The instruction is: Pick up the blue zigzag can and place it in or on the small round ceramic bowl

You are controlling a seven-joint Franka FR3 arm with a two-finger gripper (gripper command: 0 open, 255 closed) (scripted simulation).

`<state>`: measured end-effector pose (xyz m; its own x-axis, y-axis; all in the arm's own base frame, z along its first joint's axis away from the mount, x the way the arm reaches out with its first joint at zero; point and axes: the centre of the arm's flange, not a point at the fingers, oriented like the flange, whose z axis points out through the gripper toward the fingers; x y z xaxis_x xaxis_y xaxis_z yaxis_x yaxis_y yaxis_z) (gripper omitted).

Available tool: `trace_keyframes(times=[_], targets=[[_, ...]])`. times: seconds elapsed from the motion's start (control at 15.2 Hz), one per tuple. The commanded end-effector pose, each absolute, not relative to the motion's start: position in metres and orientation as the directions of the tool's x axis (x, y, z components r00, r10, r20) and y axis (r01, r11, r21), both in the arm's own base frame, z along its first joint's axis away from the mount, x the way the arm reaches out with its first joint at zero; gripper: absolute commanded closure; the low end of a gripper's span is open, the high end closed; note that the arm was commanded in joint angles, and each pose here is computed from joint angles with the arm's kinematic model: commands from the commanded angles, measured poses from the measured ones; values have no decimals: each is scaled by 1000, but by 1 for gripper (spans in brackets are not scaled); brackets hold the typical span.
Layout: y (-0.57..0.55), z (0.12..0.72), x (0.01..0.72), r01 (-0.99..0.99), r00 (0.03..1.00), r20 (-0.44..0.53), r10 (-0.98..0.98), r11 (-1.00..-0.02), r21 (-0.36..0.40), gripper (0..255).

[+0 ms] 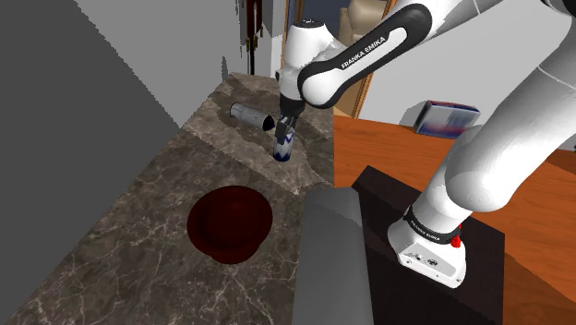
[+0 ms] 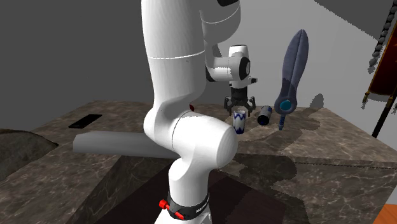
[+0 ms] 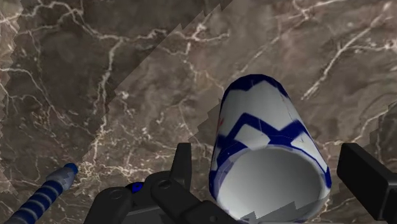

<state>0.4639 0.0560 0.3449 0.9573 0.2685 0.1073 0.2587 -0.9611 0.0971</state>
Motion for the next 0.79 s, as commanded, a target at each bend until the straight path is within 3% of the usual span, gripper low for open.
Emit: trace_keyframes(times=[0.0, 0.07, 0.13, 0.73], targets=[[56, 345, 464, 259, 957, 107, 269, -961, 97, 0], [56, 345, 464, 259, 957, 107, 268, -961, 97, 0], [56, 345, 464, 259, 957, 107, 268, -961, 97, 255], [56, 345, 464, 259, 957, 107, 269, -961, 97, 255]])
